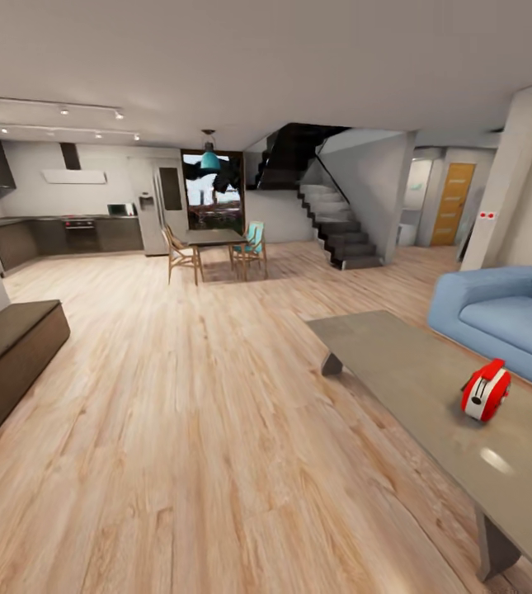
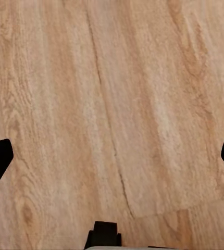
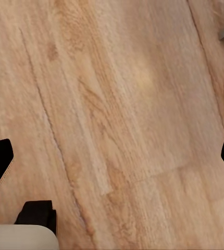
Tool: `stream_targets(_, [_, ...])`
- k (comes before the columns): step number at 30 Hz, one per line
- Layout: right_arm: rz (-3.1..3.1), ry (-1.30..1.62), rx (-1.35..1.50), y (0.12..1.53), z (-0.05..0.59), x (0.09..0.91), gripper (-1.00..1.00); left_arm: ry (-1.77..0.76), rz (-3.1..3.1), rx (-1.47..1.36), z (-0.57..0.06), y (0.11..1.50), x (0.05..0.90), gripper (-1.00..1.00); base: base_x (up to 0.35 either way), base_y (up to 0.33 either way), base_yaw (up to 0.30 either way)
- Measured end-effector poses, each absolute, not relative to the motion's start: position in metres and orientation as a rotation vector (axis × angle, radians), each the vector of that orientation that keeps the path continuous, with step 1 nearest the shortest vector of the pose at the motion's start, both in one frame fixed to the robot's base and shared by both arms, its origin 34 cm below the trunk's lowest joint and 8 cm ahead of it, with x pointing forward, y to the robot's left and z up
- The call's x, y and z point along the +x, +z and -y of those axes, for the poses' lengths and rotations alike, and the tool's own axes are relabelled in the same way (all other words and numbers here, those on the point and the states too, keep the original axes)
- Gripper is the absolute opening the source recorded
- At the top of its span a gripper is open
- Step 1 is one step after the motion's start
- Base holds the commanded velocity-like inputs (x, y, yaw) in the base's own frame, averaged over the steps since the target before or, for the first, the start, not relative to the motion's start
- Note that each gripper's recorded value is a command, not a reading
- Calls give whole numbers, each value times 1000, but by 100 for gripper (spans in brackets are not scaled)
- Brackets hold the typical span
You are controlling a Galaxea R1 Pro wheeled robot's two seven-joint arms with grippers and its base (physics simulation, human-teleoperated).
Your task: Turn on the radio receiver that's on the table in the living room.
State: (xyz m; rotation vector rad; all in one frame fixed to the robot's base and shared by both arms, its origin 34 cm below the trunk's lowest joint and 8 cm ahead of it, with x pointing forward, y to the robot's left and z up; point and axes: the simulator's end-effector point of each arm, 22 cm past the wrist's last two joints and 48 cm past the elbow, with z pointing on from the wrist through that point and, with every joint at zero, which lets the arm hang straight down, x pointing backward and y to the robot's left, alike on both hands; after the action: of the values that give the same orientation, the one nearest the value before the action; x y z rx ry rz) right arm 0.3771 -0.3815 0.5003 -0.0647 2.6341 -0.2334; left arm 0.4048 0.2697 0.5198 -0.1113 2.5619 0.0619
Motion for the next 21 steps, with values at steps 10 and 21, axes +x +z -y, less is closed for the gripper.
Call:
stream_targets(10, [-2636, -233, -65, 500, 381, 376, 100, 74, -2564, -106, -277, 520, 404, 100, 297, 140, -277])
stream_targets(21, [-2635, -232, -66, 500, 381, 377, 100, 74, -2562, -109, -277, 520, 405, 100, 308, 96, -277])
